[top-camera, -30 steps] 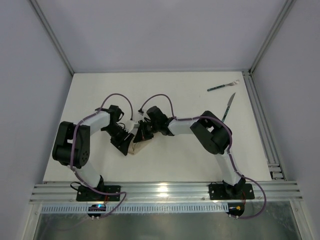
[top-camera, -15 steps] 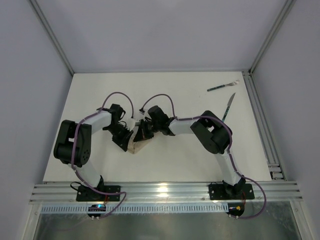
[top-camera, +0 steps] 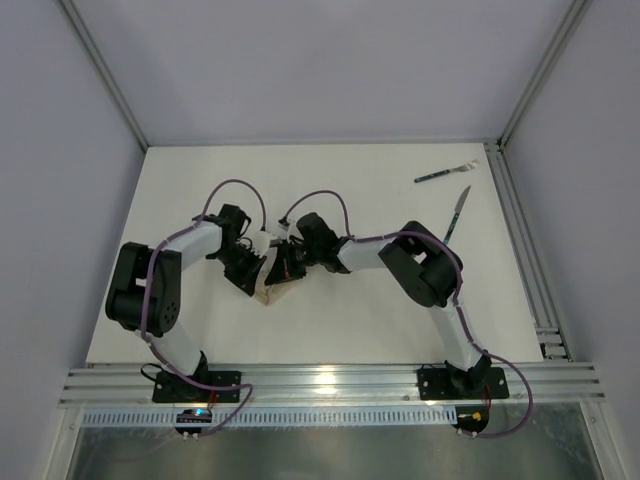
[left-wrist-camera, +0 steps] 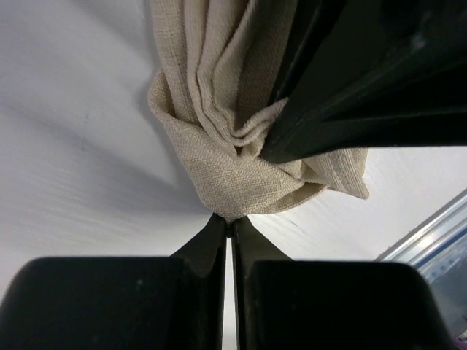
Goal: Fold the napkin into a case and place the utensils inside
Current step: Grasp the top corner of the smaller rectangle folded napkin from the folded napkin.
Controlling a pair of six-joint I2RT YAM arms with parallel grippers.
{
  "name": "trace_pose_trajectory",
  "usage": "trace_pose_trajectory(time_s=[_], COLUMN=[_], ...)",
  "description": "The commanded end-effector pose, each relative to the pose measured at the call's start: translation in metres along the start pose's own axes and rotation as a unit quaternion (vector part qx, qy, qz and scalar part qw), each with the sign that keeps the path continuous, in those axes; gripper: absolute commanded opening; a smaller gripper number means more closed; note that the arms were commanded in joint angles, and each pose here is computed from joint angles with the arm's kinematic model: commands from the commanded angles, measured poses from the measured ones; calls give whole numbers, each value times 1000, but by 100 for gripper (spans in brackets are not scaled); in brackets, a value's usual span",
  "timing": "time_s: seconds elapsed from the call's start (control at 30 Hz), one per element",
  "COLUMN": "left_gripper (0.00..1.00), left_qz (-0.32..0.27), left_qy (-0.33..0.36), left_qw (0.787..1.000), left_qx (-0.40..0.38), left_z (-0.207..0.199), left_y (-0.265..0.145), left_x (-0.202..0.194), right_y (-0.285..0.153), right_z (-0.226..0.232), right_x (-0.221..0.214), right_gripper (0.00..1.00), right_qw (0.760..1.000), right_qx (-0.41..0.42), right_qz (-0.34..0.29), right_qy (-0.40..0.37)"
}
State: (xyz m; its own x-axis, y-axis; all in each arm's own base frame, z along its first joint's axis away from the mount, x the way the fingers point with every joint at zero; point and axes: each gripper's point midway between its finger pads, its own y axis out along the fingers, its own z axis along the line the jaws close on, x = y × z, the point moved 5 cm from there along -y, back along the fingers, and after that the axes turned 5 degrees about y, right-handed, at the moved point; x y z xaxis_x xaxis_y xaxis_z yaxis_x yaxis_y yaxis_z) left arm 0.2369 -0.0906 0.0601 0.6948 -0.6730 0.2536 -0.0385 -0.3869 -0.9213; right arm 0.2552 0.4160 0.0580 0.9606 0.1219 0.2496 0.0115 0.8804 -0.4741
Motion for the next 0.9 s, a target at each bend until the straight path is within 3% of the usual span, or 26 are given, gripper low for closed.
trace_pose_trajectory(time_s=[0.0, 0.2, 0.33, 0.4, 0.67, 0.87], left_gripper=[0, 4, 32, 37, 41, 42], left_qz=[-64, -64, -54, -65, -110, -59], left_qy=[48, 52, 41, 33, 36, 85], left_qw=[995, 993, 994, 992, 978, 983], left_qx=[65, 85, 90, 104, 175, 154], left_z=[20, 29, 31, 30, 16, -8], left_y=[-8, -14, -25, -40, -89, -47], left_x=[33, 37, 33, 32, 46, 55], right_y=[10, 20, 25, 21, 12, 11], right_z=[16, 19, 8, 9, 7, 4], right_x=[-17, -6, 1, 8, 16, 13], right_gripper=[4, 4, 4, 4, 4, 4], right_qw=[999, 998, 997, 994, 988, 983], right_qx=[41, 57, 50, 61, 57, 69], right_qz=[33, 1, -32, -58, -109, -120], right_qy=[-10, 21, 52, 72, 96, 122])
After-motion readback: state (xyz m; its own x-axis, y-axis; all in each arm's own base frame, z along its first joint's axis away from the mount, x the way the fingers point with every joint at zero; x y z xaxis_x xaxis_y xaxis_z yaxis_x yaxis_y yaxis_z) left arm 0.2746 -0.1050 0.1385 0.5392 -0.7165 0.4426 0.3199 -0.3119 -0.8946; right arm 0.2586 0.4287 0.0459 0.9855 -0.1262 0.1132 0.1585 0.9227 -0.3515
